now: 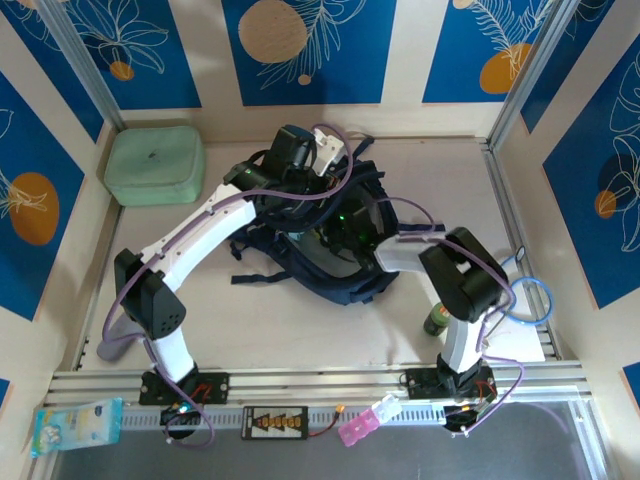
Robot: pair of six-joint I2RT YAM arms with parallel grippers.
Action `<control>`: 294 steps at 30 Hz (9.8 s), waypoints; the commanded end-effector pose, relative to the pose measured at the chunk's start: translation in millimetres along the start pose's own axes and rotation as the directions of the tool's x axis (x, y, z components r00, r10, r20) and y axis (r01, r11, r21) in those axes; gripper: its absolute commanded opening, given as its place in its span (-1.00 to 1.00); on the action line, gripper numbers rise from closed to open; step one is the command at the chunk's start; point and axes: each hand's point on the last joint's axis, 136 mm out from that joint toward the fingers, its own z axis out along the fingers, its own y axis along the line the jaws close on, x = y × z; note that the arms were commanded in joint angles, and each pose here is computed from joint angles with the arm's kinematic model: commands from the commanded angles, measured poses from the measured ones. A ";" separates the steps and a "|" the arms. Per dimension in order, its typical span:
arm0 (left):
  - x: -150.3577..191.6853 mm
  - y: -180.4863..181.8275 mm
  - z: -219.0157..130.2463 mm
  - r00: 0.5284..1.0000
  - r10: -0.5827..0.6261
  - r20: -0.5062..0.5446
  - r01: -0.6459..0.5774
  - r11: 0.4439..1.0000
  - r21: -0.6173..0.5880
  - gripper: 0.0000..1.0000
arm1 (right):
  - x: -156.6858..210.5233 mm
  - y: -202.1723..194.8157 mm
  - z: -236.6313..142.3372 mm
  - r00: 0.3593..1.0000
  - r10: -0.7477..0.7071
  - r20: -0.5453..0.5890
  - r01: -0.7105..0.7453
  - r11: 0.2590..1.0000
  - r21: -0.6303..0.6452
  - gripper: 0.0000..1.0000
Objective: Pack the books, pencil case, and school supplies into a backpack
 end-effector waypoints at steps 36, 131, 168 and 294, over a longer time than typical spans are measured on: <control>163.6 101.8 10.5 0.586 -0.803 -0.107 0.803 0.593 -0.057 0.45 | -30.6 -0.9 -209.1 0.941 -0.330 0.072 0.283 0.887 0.365 0.57; 143.8 100.8 9.3 0.123 -0.988 -0.094 0.968 0.099 0.230 -1.00 | 74.5 29.0 -8.7 0.777 -0.579 -0.246 0.593 0.542 0.596 -0.35; 148.1 108.8 10.2 0.141 -0.987 -0.080 0.969 0.121 0.214 -1.00 | 58.1 -23.7 -47.1 0.749 -0.556 -0.361 0.651 0.512 0.560 -0.69; 195.5 158.0 6.6 0.152 -0.988 -0.019 0.986 0.150 0.072 -1.00 | -8.0 -62.7 -106.3 0.668 -0.669 -0.325 0.668 0.347 0.659 -0.55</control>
